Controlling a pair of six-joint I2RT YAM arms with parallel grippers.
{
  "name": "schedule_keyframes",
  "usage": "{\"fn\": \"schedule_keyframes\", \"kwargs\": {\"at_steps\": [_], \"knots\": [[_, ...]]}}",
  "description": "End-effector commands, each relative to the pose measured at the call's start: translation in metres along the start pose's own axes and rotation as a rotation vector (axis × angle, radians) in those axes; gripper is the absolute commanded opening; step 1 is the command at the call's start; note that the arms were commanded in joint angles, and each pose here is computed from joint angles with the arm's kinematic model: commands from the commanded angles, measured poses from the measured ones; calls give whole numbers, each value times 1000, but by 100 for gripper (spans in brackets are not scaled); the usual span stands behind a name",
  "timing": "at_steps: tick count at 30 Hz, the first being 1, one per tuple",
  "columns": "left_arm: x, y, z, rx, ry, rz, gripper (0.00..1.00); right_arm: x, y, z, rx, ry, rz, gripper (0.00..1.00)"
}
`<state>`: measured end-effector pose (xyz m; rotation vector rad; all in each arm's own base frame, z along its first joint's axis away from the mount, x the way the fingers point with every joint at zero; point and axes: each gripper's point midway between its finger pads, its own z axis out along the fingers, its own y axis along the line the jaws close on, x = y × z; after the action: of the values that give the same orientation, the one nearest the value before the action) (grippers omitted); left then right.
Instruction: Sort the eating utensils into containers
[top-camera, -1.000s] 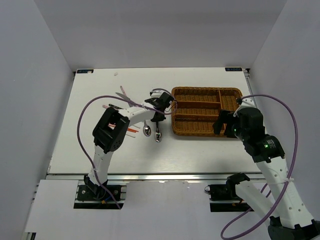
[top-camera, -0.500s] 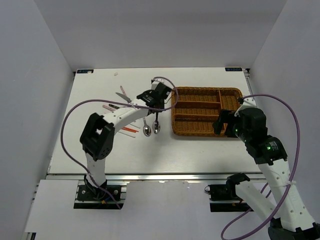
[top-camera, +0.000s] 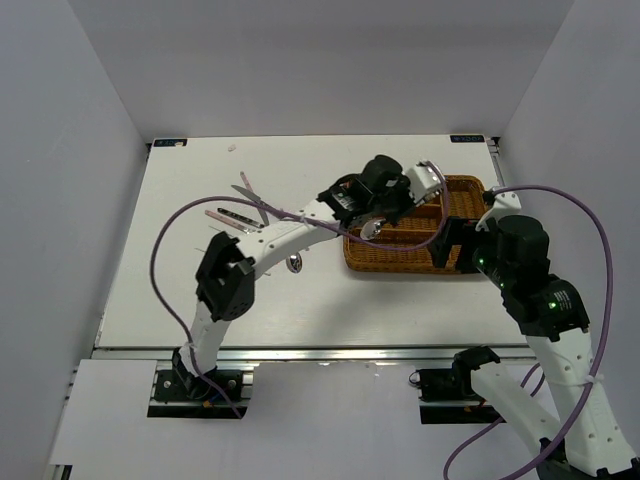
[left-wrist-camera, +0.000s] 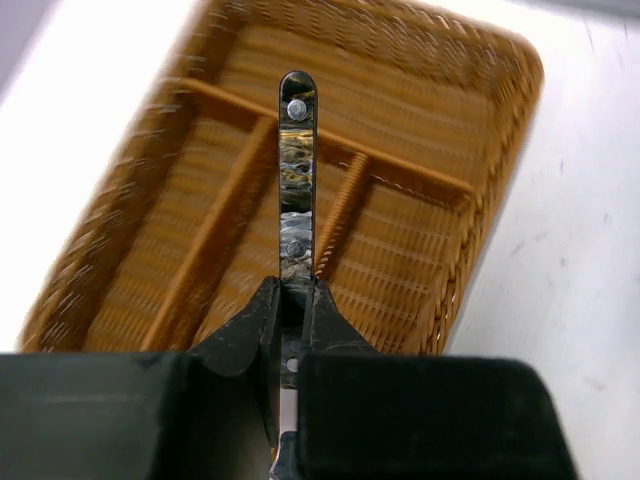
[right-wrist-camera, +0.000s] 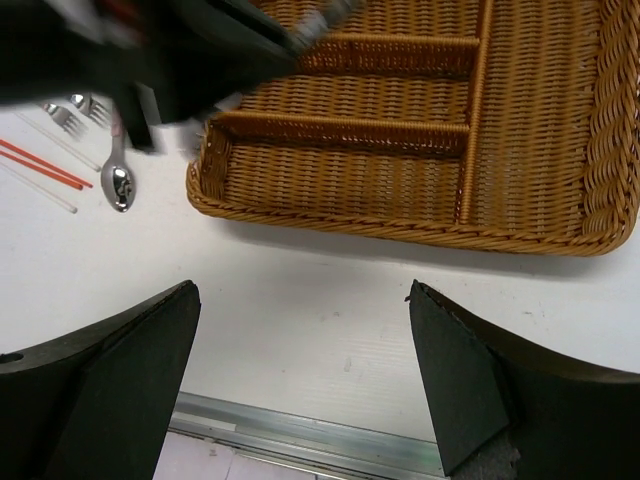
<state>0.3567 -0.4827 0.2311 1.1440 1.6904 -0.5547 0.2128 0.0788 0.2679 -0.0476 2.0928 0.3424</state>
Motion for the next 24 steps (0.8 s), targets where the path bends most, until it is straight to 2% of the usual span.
{"fn": "schedule_keyframes", "kwargs": {"at_steps": [1,6,7,11,13,14,15,16,17,19,21,22,24], "knots": [[26,-36,31,227,28,173,0,-17,10,-15,-48,-46,-22,89],[55,-53,55,305,67,278,0,-23,12,-22,-58,-61,-30,89],[62,-56,55,329,81,299,10,-24,13,-24,-62,-64,-31,89],[79,-60,59,347,116,347,9,-28,13,-26,-63,-78,-35,89],[85,-61,57,358,132,359,14,-28,14,-26,-65,-79,-36,89],[86,-61,57,360,138,354,34,-28,14,-25,-64,-76,-38,89],[82,-61,53,348,136,331,39,-28,14,-24,-64,-73,-36,89],[72,-53,53,298,118,317,49,-27,13,-23,-60,-71,-37,89],[72,-50,52,267,115,290,97,-27,13,-21,-61,-69,-38,89],[28,-39,34,187,5,254,98,-28,14,-19,-66,-71,-36,89],[6,-29,21,100,-86,174,98,-29,15,-17,-70,-66,-36,89],[-24,-19,-1,43,-159,143,98,-31,15,-17,-68,-70,-35,89],[-32,13,-19,-153,-184,4,98,-33,15,-17,-63,-76,-36,89]]}}
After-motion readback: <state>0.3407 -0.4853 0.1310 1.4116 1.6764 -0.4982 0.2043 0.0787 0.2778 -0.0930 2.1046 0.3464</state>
